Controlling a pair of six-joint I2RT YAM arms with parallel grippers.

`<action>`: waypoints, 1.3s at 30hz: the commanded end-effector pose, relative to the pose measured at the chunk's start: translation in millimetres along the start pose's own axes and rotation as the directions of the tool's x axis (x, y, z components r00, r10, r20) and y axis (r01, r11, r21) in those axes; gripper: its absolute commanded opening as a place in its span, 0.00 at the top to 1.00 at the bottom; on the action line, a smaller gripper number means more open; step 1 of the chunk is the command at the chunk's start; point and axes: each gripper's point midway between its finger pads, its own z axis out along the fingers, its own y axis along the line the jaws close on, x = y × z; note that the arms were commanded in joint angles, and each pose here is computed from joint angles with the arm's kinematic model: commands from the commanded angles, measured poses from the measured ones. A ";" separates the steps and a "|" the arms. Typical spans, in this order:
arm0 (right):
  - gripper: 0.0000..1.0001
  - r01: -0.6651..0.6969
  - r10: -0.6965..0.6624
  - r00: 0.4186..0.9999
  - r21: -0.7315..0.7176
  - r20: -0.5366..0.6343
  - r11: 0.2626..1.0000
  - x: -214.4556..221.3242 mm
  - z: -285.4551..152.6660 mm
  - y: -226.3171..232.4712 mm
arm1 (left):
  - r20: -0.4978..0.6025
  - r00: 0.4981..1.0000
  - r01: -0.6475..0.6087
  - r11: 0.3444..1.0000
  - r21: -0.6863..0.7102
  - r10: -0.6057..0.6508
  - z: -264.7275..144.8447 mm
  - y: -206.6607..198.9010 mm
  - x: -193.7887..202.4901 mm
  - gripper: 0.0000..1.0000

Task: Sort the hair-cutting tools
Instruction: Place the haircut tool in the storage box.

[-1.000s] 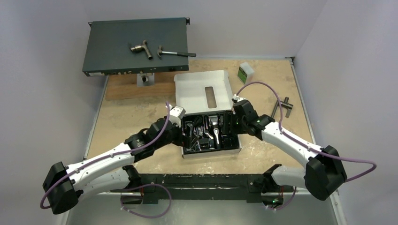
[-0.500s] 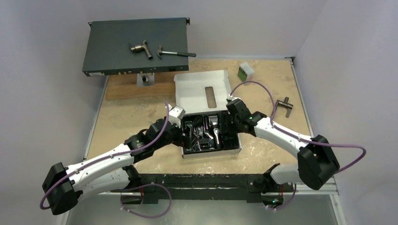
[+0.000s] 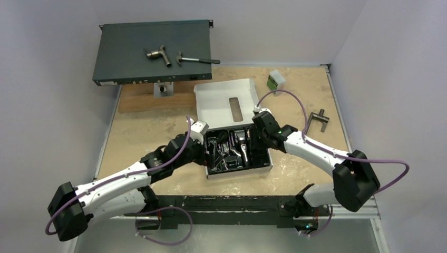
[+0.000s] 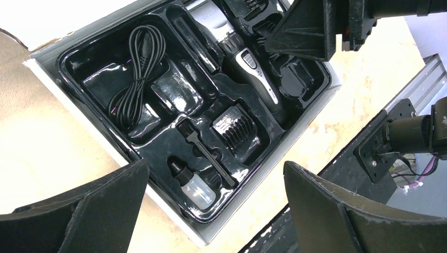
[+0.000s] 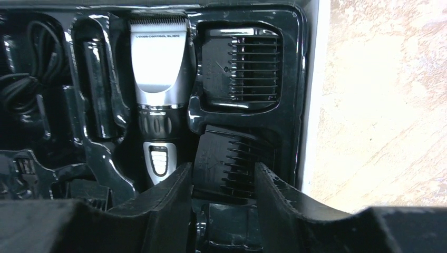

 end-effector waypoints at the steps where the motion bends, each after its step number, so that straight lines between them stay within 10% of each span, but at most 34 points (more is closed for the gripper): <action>1: 0.64 0.009 -0.012 0.999 0.061 0.040 0.998 -10.2 -4.5 -11.0 | 0.029 0.999 0.018 0.999 0.032 -0.019 1.8 -7.8 -7.5 0.00; 13: 1.00 0.009 -0.016 0.993 0.059 0.119 0.998 -23.4 -22.4 -12.0 | 0.020 0.999 0.026 0.999 0.039 -0.027 3.5 -9.4 -5.9 0.00; 39: 1.00 0.000 -0.052 0.911 0.125 0.409 0.992 -53.3 -71.4 -9.5 | 0.006 0.999 0.045 0.998 0.047 -0.045 6.2 -10.8 -2.3 0.00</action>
